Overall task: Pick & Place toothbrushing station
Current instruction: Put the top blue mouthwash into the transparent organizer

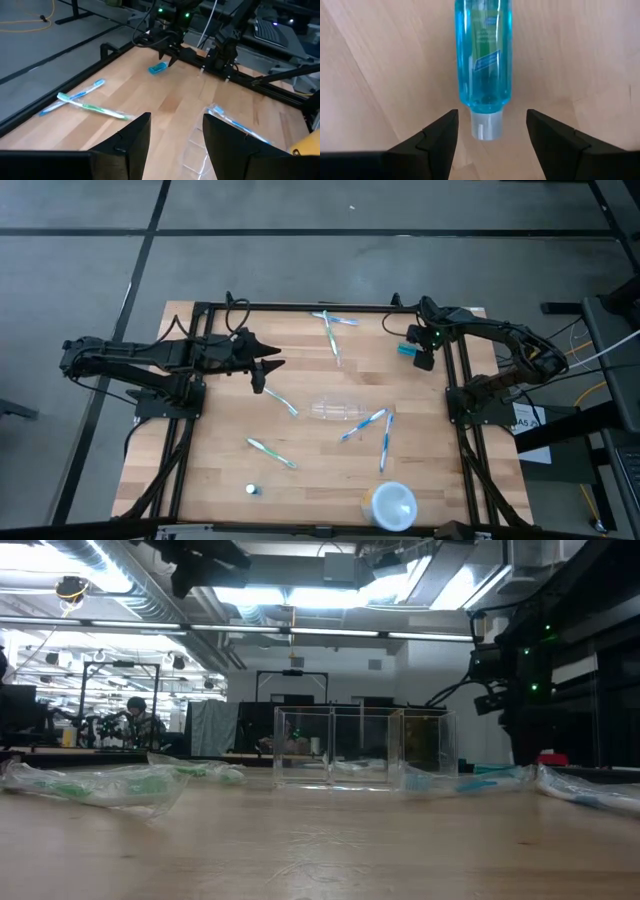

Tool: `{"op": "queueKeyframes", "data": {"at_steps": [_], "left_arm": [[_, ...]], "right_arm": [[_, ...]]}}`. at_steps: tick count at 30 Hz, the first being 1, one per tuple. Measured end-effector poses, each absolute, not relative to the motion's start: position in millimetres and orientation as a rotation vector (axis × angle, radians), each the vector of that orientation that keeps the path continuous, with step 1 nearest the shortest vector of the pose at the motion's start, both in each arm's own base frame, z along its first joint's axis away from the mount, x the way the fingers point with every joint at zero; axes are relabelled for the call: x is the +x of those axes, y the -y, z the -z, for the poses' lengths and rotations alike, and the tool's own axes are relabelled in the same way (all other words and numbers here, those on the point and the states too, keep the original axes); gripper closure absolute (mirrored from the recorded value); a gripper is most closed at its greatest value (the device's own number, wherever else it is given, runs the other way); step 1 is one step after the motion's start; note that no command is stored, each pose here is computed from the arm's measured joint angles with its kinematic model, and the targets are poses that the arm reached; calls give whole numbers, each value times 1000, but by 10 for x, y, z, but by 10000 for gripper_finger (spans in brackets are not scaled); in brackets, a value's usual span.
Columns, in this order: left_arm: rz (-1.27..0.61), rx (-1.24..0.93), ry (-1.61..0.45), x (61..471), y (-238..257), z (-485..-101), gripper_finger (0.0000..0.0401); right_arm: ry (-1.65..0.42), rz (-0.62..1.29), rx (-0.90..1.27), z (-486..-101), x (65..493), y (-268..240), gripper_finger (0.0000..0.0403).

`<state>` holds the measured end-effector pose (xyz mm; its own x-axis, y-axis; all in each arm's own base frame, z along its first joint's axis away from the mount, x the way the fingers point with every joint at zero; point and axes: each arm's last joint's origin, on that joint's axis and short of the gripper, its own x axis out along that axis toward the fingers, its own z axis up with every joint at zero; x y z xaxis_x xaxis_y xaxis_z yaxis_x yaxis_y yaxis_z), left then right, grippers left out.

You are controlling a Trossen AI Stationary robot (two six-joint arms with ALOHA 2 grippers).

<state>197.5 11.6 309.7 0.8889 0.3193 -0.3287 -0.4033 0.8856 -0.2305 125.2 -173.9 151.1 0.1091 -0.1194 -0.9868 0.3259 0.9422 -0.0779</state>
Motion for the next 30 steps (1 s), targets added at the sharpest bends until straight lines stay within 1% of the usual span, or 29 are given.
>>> {"op": "queueKeyframes", "data": {"at_steps": [6,13,26,30], "left_arm": [[-364,-300,-292,1976,-111,-3104,226],[-345,-285,-266,1976,-104,-3209,226],[-333,-258,-252,1971,-28,-3283,226],[-345,-250,-248,1969,8,-3284,226]], "right_arm": [[-1424,338,182,-1510,1252,1741,165],[-1423,345,191,-1510,1254,1739,169],[-1437,343,233,-1491,1323,1667,233],[-1375,307,336,-1491,1384,1607,264]]}}
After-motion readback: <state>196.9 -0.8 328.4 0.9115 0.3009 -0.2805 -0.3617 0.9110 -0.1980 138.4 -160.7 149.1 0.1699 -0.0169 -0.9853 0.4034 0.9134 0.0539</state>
